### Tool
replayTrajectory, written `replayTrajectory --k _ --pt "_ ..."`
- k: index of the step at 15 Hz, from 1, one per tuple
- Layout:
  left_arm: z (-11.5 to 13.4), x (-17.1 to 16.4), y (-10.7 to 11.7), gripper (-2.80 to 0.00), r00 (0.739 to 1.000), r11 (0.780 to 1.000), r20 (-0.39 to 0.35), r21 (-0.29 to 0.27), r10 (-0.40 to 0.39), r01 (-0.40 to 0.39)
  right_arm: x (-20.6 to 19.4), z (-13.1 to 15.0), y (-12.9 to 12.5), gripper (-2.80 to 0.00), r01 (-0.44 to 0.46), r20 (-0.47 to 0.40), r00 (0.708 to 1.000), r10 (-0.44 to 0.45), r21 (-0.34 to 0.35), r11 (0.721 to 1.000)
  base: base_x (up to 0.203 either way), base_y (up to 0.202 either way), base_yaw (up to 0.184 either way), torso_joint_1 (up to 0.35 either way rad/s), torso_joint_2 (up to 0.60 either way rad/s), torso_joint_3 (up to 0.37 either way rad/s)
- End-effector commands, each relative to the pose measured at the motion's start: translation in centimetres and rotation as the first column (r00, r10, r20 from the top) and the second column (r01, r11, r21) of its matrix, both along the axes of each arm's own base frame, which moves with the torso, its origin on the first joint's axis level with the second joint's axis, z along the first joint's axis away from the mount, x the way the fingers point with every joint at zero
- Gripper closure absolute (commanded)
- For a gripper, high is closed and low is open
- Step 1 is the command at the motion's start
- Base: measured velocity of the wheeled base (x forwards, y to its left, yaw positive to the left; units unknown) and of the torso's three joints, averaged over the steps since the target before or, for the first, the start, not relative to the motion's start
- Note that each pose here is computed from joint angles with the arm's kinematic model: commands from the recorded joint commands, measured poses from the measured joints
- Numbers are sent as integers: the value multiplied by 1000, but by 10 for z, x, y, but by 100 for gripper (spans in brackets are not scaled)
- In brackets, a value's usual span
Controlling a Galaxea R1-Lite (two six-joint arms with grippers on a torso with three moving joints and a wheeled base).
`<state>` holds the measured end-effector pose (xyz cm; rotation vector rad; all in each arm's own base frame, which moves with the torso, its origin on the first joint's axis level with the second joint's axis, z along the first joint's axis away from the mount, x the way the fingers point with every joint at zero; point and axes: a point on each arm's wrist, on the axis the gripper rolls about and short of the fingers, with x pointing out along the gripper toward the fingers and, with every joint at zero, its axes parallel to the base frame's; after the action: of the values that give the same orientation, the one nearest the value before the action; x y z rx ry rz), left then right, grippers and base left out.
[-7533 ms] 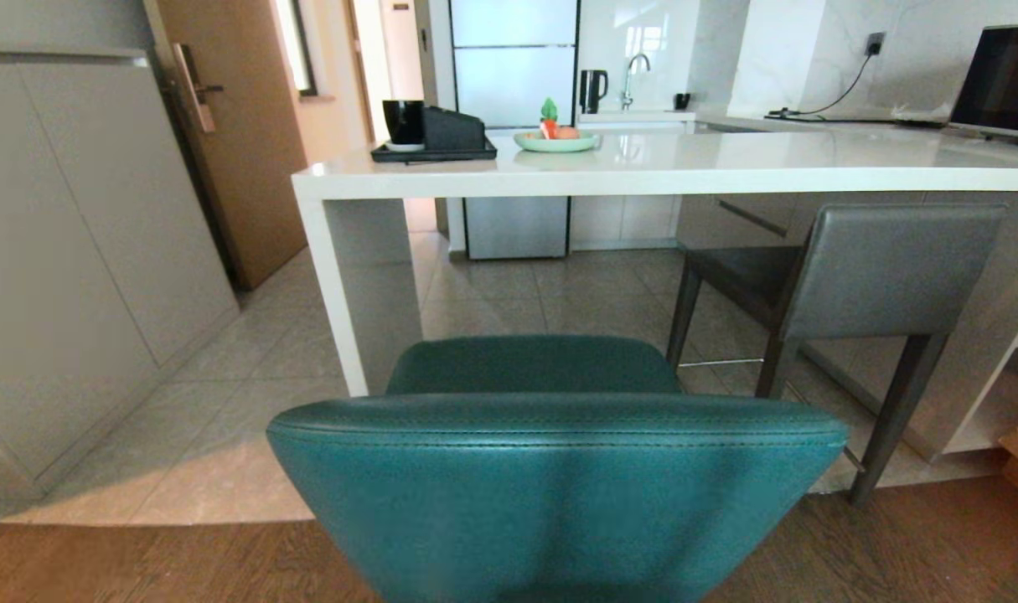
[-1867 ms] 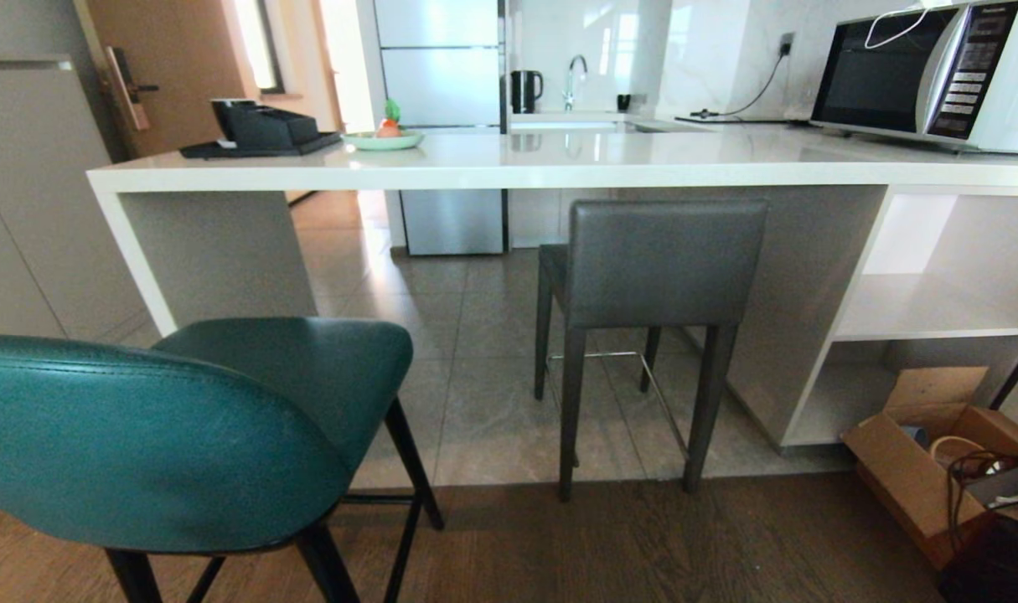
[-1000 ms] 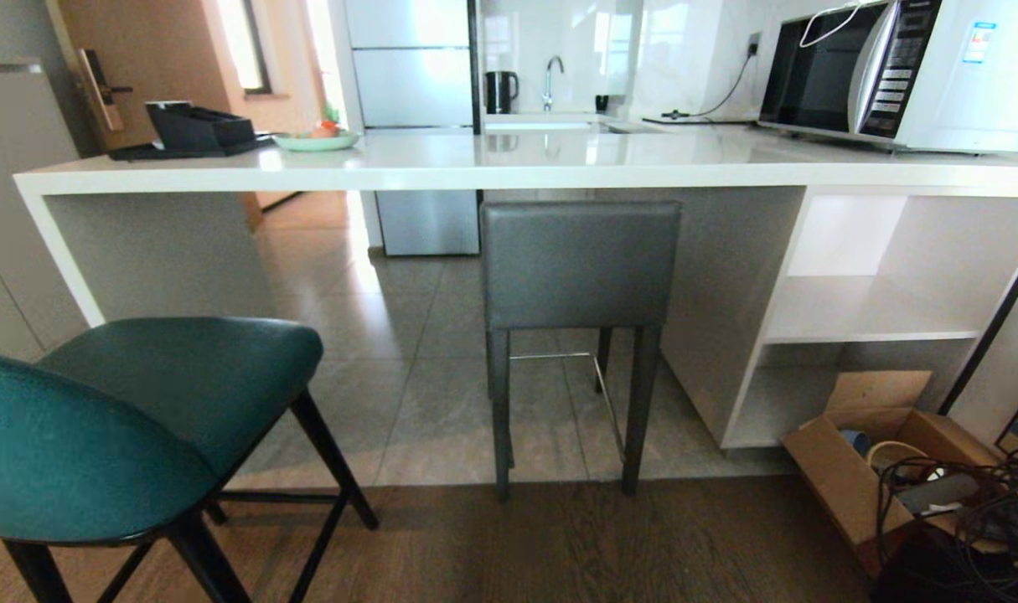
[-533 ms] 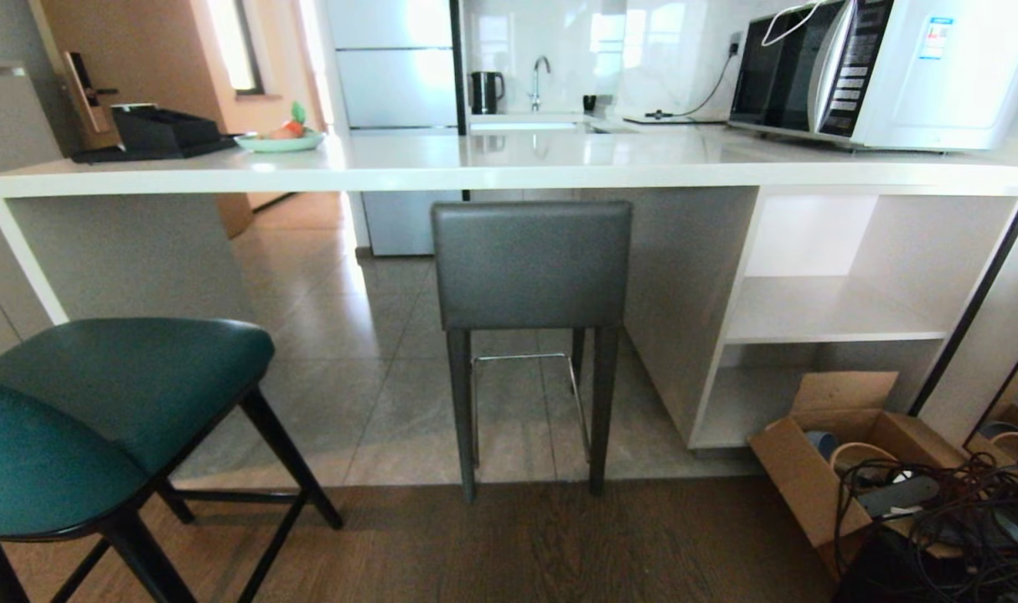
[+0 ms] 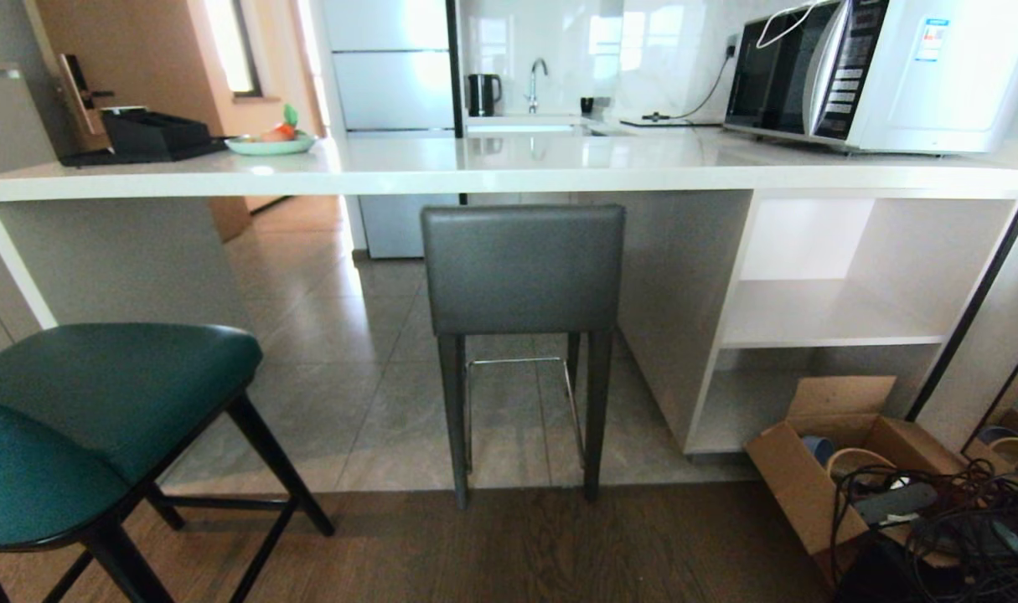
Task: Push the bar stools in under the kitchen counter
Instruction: Pull the gray chair out from under the dining table
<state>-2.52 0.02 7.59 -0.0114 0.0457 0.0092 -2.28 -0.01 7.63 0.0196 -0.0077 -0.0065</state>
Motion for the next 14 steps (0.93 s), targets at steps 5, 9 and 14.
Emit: replayTrajectory --k 5,9,14 --pt "0 0 0 0 1000 1000 -2 -1 0 0 0 -1 0 0 0 -6 1000 0 0 1000 193 0 2 3 4 1" --pt "0 0 0 0 1000 1000 -2 -1 0 0 0 -1 0 0 1 -5 1000 -1 0 1000 195 0 1 4 1 3" --pt "0 0 0 0 1000 1000 -2 -1 0 0 0 -1 0 0 0 -5 1000 0 0 1000 194 0 2 4 2 3"
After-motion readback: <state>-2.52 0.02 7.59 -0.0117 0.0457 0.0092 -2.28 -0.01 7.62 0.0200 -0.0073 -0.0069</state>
